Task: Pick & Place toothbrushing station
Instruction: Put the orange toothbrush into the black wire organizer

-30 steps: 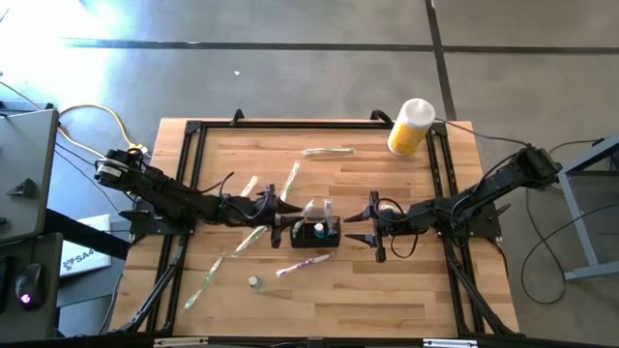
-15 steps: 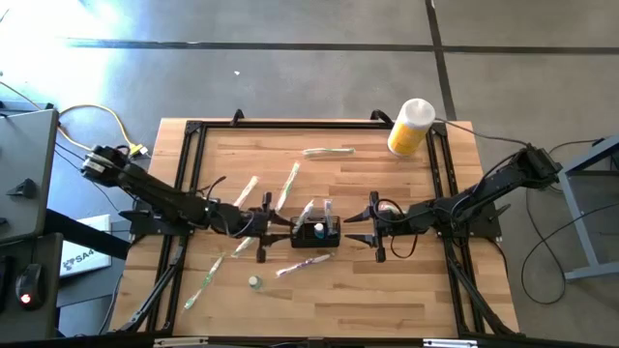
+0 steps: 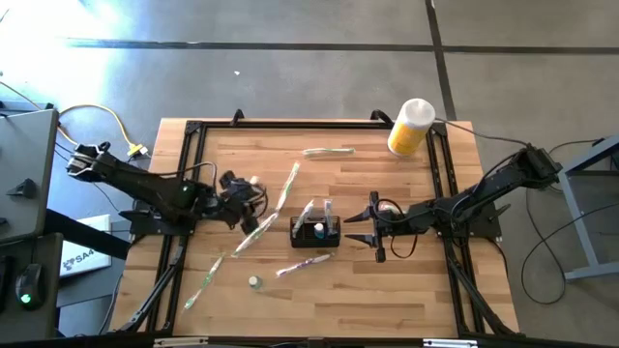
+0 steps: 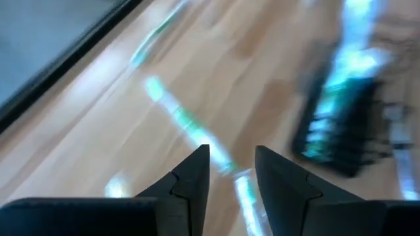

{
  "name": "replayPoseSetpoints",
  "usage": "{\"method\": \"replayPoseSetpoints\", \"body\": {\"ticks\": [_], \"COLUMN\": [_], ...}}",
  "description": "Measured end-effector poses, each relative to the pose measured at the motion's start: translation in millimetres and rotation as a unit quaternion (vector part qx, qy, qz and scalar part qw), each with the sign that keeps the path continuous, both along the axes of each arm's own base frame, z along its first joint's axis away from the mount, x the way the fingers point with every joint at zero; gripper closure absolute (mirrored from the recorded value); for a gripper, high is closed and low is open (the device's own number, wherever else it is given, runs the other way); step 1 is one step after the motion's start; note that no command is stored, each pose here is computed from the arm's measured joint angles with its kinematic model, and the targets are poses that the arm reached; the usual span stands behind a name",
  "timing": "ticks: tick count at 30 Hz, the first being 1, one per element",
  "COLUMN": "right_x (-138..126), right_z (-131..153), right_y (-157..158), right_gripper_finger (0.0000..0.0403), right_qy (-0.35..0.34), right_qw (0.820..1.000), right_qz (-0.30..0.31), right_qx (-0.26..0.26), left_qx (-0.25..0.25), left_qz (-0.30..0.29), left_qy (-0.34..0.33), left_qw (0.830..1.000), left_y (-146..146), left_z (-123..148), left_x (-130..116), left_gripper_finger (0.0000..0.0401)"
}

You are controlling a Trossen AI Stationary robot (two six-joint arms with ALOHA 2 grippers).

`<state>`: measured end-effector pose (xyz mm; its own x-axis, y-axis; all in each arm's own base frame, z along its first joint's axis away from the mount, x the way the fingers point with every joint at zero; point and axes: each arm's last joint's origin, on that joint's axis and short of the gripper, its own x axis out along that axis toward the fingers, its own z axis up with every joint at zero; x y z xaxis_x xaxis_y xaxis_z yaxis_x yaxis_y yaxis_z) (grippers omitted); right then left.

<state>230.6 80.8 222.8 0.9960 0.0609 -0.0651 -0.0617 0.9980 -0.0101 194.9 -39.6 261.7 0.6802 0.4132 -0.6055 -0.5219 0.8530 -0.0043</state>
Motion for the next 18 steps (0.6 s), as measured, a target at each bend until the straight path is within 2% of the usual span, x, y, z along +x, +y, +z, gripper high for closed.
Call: {"method": "replayPoseSetpoints", "body": {"ticks": [3, 9, 18], "right_x": [0, 0, 0], "right_z": [0, 0, 0], "right_y": [0, 0, 0], "right_gripper_finger": [0.0235, 0.0235, 0.0235], "right_qy": [-0.001, -0.001, 0.001], "right_qw": [1.000, 1.000, 1.000], "right_qz": [0.000, 0.000, 0.000], "right_qx": [0.002, 0.002, 0.001], "left_qx": [-0.022, -0.077, -0.148], "left_qz": [0.053, 0.111, 0.147], "left_qy": [0.036, 0.083, 0.135], "left_qw": [0.998, 0.987, 0.969], "left_y": [15, 47, 93], "left_z": [-8, -21, -34], "left_x": [-6, -10, -11], "left_gripper_finger": [0.0284, 0.0284, 0.0284]}}
